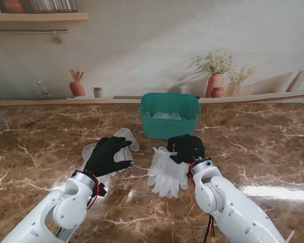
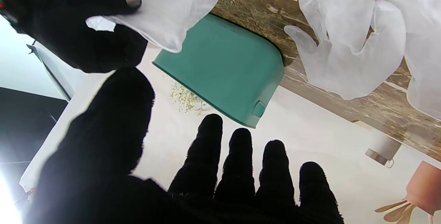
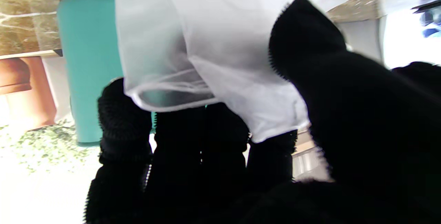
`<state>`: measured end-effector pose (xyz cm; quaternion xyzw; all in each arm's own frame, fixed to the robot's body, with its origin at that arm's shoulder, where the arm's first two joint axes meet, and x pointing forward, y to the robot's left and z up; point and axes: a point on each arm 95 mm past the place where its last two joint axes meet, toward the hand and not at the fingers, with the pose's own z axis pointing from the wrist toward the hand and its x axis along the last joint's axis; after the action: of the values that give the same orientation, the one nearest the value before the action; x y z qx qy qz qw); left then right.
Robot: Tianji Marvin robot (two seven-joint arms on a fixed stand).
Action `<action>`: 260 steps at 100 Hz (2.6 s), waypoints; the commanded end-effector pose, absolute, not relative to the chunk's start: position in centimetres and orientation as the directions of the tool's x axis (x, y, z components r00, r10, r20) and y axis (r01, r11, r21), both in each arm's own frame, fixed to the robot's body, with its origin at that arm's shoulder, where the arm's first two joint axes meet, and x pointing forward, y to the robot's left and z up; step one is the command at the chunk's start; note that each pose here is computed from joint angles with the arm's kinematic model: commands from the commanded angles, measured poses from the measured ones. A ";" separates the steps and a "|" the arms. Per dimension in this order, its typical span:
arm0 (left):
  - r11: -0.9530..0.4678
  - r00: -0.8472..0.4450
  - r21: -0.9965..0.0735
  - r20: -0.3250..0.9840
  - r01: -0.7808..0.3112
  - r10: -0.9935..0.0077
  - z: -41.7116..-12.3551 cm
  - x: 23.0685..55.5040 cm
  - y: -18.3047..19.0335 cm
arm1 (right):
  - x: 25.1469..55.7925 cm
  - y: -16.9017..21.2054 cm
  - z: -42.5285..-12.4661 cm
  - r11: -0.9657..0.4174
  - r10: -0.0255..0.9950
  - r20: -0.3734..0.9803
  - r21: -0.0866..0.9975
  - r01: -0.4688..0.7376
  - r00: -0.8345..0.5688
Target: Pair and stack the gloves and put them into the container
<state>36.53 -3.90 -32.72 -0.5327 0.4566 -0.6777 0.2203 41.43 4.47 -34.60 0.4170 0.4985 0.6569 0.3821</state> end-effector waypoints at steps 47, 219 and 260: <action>-0.488 -0.355 -0.851 0.525 -0.194 -0.774 -32.9 36.3 -4.4 | 34.6 4.8 -40.2 -0.075 0.839 0.132 0.989 0.129 -0.527; -0.486 -0.347 -0.860 0.508 -0.155 -0.788 -31.6 35.1 -2.9 | 42.1 7.0 -39.5 0.425 0.562 -0.263 0.905 0.001 -0.785; -0.492 -0.349 -0.857 0.514 -0.157 -0.784 -31.6 35.2 -3.0 | 41.8 6.4 -40.2 0.367 0.583 -0.206 0.930 0.029 -0.786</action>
<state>35.30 -2.95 -31.51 -0.5218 0.4498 -0.6876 0.2293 42.55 7.69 -38.10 0.1737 0.7714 0.5459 0.2772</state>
